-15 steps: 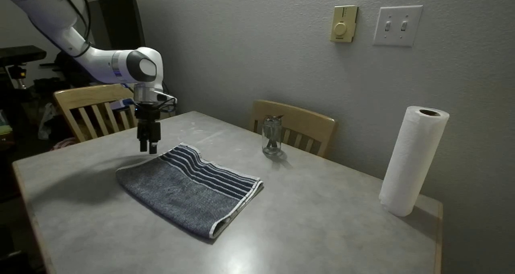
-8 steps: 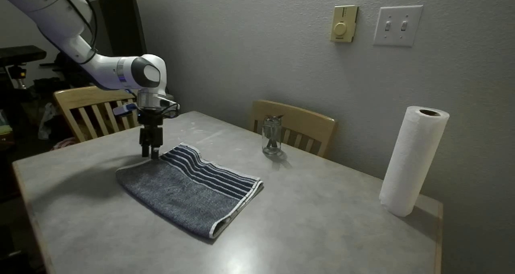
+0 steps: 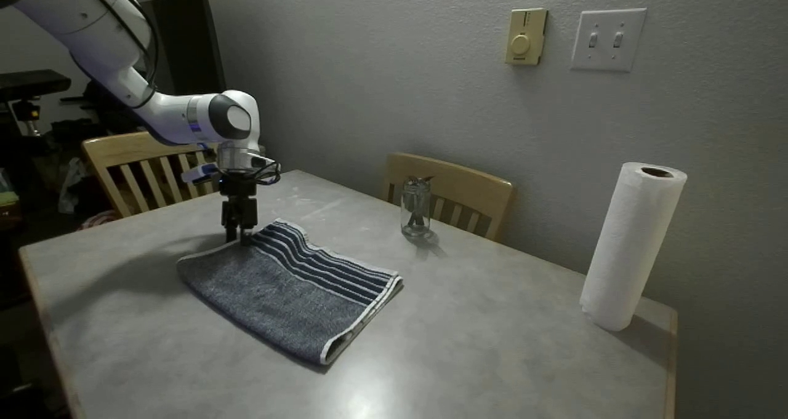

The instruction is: Unfold the towel then fold it again

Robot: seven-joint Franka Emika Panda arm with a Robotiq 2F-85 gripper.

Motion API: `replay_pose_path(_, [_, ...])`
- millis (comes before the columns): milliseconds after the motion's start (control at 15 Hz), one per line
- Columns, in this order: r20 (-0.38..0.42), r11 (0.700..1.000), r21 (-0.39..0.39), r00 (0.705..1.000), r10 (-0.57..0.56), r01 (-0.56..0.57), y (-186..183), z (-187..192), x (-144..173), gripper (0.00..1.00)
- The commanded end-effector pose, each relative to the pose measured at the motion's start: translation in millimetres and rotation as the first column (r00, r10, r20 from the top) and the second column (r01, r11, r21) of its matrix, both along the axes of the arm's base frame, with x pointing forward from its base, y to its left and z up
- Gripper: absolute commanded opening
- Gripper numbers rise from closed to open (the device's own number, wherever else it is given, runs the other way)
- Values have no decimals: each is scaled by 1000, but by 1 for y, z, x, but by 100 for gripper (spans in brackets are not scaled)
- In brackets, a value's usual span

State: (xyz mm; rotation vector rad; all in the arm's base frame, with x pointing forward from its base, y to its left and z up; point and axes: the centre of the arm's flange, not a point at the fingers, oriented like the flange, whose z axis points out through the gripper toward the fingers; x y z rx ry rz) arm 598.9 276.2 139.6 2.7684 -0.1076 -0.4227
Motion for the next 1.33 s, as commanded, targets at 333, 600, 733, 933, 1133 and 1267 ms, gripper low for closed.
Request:
replay_pose_path(333, [25,998,-53,999,37,-35,15,-11,11,100])
replay_pose_path(600, [16,997,-56,999,49,-48,17,-16,14,100])
replay_pose_path(733, [12,997,-59,999,51,-50,17,-17,16,100])
replay_pose_path(933, [3,996,-76,999,48,-48,13,-15,18,100])
replay_pose_path(1133, [-7,993,-105,999,43,-43,7,-12,18,100])
replay_pose_path(1267, [-6,991,-126,999,44,-44,2,-10,18,100])
